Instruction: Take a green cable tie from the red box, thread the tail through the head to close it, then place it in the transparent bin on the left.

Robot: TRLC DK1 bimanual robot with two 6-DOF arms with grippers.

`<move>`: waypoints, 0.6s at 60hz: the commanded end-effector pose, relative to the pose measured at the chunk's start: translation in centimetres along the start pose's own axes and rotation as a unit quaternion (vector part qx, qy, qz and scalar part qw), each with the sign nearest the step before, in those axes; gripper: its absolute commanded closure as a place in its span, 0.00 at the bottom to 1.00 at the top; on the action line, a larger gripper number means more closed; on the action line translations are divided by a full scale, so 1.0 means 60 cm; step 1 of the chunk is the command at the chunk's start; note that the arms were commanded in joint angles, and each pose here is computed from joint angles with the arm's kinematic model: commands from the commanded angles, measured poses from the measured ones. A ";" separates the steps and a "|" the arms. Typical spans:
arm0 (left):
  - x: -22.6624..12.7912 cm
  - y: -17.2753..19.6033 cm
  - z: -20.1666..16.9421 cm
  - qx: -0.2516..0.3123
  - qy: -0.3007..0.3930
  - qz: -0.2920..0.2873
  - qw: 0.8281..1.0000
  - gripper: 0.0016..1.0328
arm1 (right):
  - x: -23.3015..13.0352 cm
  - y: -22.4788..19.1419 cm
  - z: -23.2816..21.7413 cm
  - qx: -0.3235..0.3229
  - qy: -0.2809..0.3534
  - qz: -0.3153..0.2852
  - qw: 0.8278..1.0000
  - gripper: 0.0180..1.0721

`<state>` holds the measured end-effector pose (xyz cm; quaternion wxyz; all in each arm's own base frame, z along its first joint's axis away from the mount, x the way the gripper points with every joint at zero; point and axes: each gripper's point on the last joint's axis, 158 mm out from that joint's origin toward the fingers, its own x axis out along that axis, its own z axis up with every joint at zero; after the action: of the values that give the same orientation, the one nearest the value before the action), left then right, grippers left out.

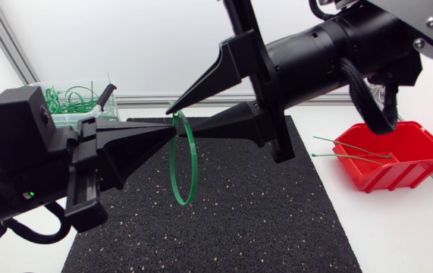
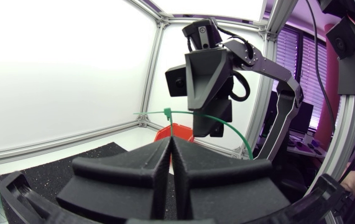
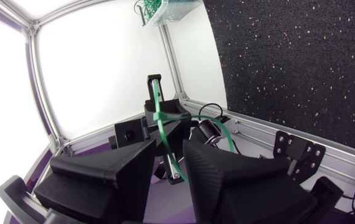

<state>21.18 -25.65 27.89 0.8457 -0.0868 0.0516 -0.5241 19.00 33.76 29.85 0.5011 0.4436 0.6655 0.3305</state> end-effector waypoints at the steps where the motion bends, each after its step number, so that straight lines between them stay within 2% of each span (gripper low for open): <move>1: 0.004 0.005 0.008 0.014 -0.006 0.002 1.000 0.97 | -0.012 -0.002 -0.013 -0.013 0.003 0.003 1.000 0.59; 26: 0.004 0.007 0.013 0.015 -0.009 0.004 1.000 0.97 | -0.027 -0.024 0.006 -0.007 -0.001 -0.002 1.000 0.59; 36: 0.003 -0.003 0.013 0.016 -0.009 -0.003 1.000 0.97 | -0.032 -0.028 0.055 -0.004 -0.020 -0.003 1.000 0.59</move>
<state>21.52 -25.67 27.61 0.8471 -0.0866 0.0554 -0.5214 20.50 31.39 29.49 0.5143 0.4465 0.6520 0.3332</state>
